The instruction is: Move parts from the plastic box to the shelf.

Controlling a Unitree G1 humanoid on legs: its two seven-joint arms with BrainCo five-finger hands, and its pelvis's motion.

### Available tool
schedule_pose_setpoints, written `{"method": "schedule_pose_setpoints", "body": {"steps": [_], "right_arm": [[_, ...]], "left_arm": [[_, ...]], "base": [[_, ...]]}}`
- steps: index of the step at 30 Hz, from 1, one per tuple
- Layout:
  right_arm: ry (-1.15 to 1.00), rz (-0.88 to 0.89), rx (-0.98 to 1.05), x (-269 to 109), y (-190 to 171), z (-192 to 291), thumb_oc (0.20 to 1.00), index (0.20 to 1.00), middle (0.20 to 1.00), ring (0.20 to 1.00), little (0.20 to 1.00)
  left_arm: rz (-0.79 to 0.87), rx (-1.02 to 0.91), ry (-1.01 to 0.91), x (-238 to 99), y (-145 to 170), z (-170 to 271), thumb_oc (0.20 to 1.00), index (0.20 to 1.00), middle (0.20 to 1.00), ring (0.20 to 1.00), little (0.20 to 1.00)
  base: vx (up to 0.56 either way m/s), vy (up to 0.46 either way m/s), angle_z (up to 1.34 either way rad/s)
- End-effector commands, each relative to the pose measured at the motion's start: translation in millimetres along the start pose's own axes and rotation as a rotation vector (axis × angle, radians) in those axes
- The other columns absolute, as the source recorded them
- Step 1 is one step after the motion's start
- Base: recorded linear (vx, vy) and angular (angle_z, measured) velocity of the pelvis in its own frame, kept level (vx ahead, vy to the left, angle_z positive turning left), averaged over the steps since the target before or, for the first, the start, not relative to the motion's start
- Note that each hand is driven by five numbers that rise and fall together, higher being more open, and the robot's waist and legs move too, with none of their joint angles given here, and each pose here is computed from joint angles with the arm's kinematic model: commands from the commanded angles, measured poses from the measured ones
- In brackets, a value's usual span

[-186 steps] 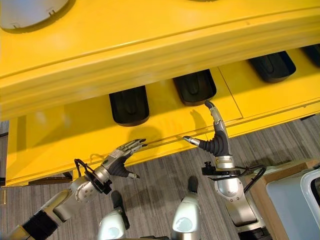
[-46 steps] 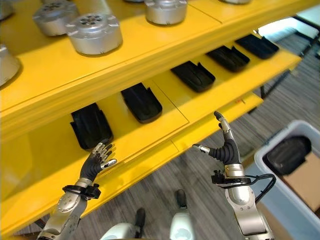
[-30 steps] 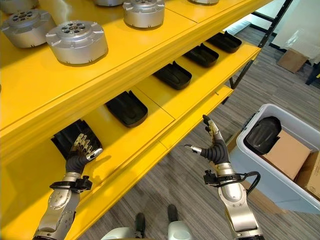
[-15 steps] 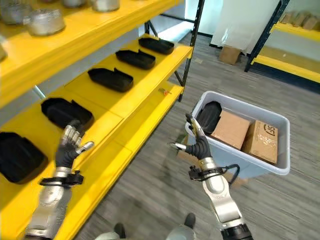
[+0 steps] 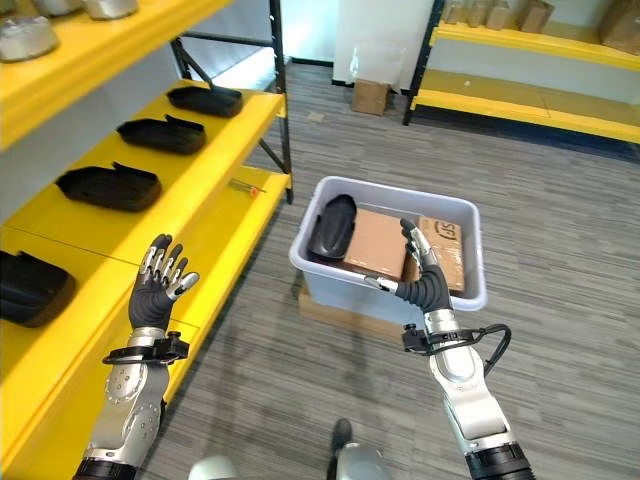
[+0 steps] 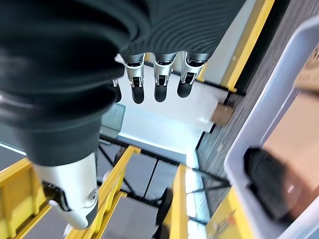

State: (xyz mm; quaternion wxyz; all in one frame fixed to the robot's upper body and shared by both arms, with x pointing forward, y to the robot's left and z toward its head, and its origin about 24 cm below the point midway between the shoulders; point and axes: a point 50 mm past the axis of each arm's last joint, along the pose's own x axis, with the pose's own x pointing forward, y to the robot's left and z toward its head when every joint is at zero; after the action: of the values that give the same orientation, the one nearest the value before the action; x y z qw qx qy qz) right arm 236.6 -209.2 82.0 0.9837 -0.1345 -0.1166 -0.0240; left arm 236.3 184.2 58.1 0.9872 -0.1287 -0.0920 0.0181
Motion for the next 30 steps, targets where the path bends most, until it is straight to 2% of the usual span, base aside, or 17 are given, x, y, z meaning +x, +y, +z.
{"method": "schedule_pose_setpoints", "body": {"steps": [1, 3, 7, 11, 21, 30], "right_arm": [[-0.225, -0.006, 0.043, 17.5, 0.7, 40.7, 1.0, 1.0, 1.0, 1.0, 1.0], [-0.211, 0.026, 0.054, 17.3, 7.1, 36.6, 1.0, 1.0, 1.0, 1.0, 1.0], [-0.147, 0.141, 0.229, 19.3, 35.8, 29.5, 1.0, 1.0, 1.0, 1.0, 1.0], [-0.16, 0.257, 0.242, 27.0, 60.3, 37.7, 1.0, 1.0, 1.0, 1.0, 1.0], [-0.142, 0.313, 0.291, 22.8, 75.6, 38.4, 1.0, 1.0, 1.0, 1.0, 1.0], [-0.17, 0.296, 0.246, 25.4, 62.1, 41.4, 1.0, 1.0, 1.0, 1.0, 1.0]], "left_arm": [[-0.069, 0.007, -0.1, 8.4, -9.5, 19.3, 1.0, 1.0, 1.0, 1.0, 1.0], [-0.065, 0.025, -0.088, 4.8, -9.1, 15.3, 1.0, 1.0, 1.0, 1.0, 1.0], [-0.066, 0.047, -0.11, 6.6, -3.6, 21.3, 1.0, 1.0, 1.0, 1.0, 1.0], [-0.045, 0.082, -0.144, 12.5, 0.8, 30.7, 1.0, 1.0, 1.0, 1.0, 1.0], [-0.073, 0.139, -0.141, 18.6, -2.2, 33.1, 1.0, 1.0, 1.0, 1.0, 1.0], [-0.047, 0.072, -0.122, 8.5, 0.5, 27.1, 1.0, 1.0, 1.0, 1.0, 1.0]], "base": [[0.46, 0.312, -0.56], [0.49, 0.318, -1.02], [0.46, 0.431, -1.65], [0.22, 0.268, -0.91], [0.11, 0.151, 0.06], [0.15, -0.229, 0.17]]}}
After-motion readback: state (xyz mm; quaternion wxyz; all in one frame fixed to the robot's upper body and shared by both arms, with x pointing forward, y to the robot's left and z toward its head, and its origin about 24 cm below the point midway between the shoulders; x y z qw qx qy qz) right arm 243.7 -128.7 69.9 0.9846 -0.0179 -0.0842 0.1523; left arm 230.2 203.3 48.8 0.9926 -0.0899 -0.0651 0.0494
